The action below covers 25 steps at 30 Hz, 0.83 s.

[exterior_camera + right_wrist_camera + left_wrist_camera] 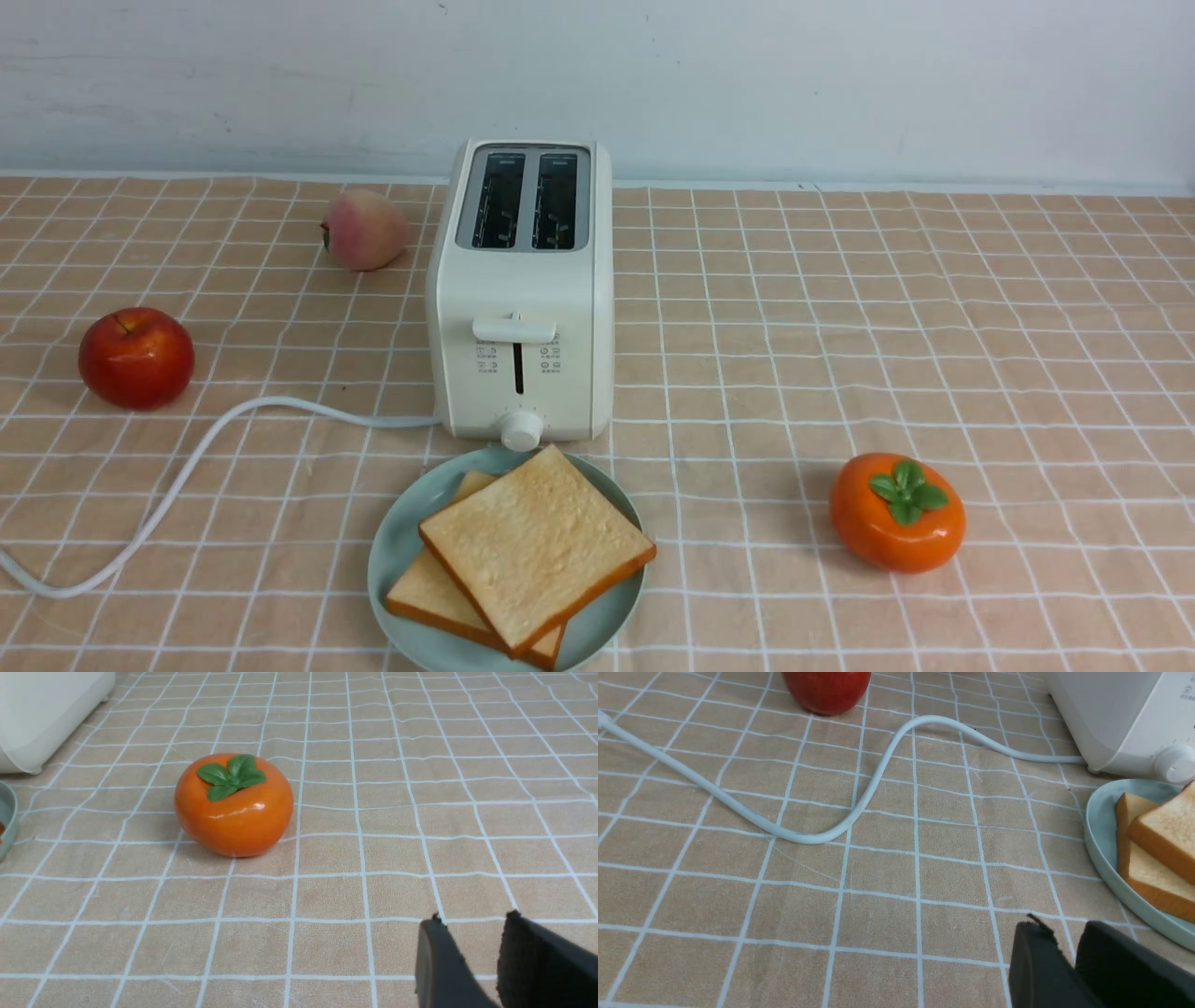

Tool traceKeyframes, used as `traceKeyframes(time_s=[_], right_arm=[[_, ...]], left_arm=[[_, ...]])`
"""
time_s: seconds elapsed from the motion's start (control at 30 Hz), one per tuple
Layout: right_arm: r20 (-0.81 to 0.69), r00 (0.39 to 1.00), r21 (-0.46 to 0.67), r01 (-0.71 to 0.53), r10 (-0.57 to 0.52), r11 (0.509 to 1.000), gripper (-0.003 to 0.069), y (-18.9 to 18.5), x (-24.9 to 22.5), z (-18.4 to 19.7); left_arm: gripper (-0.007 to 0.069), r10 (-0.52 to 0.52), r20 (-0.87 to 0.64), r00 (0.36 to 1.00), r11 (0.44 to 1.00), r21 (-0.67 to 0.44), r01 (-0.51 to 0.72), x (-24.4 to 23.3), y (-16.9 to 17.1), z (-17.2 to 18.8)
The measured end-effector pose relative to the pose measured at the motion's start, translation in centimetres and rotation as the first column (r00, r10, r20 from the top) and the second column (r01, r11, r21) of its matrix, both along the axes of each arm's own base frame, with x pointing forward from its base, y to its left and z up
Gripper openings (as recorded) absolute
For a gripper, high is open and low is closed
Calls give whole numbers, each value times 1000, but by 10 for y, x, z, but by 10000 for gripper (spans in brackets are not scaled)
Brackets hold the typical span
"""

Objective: Take toasted bread from bread machine on light coffee tablecloth place on plate.

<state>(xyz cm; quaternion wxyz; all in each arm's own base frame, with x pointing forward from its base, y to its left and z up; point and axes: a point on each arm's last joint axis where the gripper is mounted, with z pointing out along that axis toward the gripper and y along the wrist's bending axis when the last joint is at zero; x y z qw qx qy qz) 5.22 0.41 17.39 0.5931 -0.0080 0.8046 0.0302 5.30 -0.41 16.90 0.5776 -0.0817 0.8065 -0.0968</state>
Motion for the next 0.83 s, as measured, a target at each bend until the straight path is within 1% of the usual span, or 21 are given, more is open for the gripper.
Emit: traceKeyframes(time_s=[0.83], right_arm=[[0,1000,0,0,0,1000,224,0,0,0]], left_arm=[[155,0,0,1000,1000,0,0,0,0,0]])
